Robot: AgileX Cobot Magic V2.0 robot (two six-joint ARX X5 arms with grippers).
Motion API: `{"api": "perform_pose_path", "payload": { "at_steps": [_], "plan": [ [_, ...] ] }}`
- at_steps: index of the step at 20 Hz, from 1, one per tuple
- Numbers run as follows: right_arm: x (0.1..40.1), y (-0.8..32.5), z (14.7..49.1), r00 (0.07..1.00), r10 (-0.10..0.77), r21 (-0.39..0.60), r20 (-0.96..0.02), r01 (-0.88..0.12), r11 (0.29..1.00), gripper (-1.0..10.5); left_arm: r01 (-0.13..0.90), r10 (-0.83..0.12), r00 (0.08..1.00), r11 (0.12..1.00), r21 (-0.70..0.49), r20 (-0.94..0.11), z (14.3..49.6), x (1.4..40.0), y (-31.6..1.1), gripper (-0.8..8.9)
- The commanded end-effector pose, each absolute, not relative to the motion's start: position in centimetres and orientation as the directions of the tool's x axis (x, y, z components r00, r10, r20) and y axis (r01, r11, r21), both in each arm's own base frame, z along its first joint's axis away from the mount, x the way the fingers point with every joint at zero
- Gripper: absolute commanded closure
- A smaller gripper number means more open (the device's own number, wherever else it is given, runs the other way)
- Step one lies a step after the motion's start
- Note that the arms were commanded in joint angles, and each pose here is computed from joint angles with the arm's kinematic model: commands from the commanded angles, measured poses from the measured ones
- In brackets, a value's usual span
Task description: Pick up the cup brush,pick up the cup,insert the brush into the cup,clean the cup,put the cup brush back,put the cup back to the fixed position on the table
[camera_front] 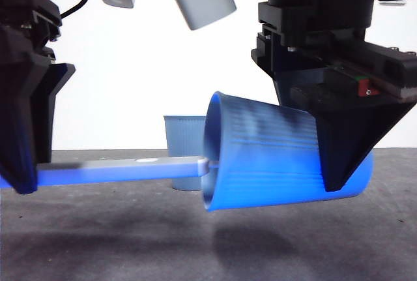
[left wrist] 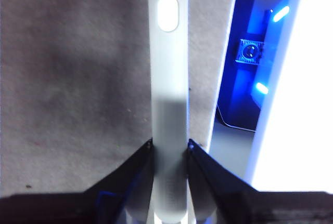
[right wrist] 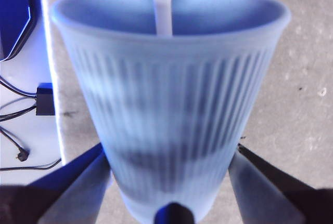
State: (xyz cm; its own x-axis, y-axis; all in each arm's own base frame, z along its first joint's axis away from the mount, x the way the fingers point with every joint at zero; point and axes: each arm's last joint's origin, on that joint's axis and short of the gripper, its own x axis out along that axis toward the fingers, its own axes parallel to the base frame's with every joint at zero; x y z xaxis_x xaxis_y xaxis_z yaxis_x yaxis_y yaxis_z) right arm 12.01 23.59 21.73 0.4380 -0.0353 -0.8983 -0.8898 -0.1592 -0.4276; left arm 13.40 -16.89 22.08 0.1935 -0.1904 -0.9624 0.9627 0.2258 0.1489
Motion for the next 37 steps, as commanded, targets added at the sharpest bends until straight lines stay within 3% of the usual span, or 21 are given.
{"api": "perform_pose_path", "payload": {
  "at_steps": [1, 5, 13, 17, 23, 29, 32, 37],
  "plan": [
    [11.9, 24.3, 21.7, 0.433, 0.014, -0.431, -0.901, -0.893, -0.133, 9.6, 0.958, -0.201, 0.191, 0.251, 0.138, -0.961, 22.1, 13.4, -17.0, 8.22],
    [11.8, 24.0, 21.7, 0.443, -0.021, -0.437, -0.896, -0.89, -0.13, 9.6, 0.945, -0.113, 0.197, 0.288, 0.157, -0.974, 22.5, 13.1, -15.5, 8.22],
    [11.8, 24.0, 21.7, 0.44, -0.028, -0.434, -0.898, -0.892, -0.126, 9.6, 0.899, -0.127, 0.245, 0.402, 0.176, -0.961, 25.5, 11.6, -10.9, 8.22],
    [11.9, 24.2, 21.7, 0.449, -0.006, -0.446, -0.893, -0.888, -0.115, 9.6, 0.89, -0.139, 0.262, 0.417, 0.183, -0.955, 26.2, 10.8, -9.8, 8.22],
    [12.0, 24.3, 21.8, 0.455, 0.009, -0.453, -0.89, -0.885, -0.108, 9.6, 0.907, -0.235, 0.246, 0.399, 0.137, -0.941, 25.9, 11.9, -11.2, 8.22],
    [12.0, 24.5, 21.8, 0.455, 0.026, -0.455, -0.89, -0.884, -0.101, 9.6, 0.912, -0.237, 0.232, 0.39, 0.126, -0.943, 23.8, 14.5, -13.7, 8.22],
    [12.0, 24.7, 21.8, 0.452, 0.046, -0.455, -0.891, -0.886, -0.094, 9.6, 0.928, -0.301, 0.187, 0.366, 0.067, -0.935, 22.9, 15.4, -15.1, 8.22],
    [12.0, 24.6, 21.8, 0.451, 0.04, -0.452, -0.892, -0.887, -0.096, 9.6, 0.933, -0.247, 0.136, 0.357, 0.04, -0.959, 22.1, 15.1, -15.4, 8.22]
  ]
}}
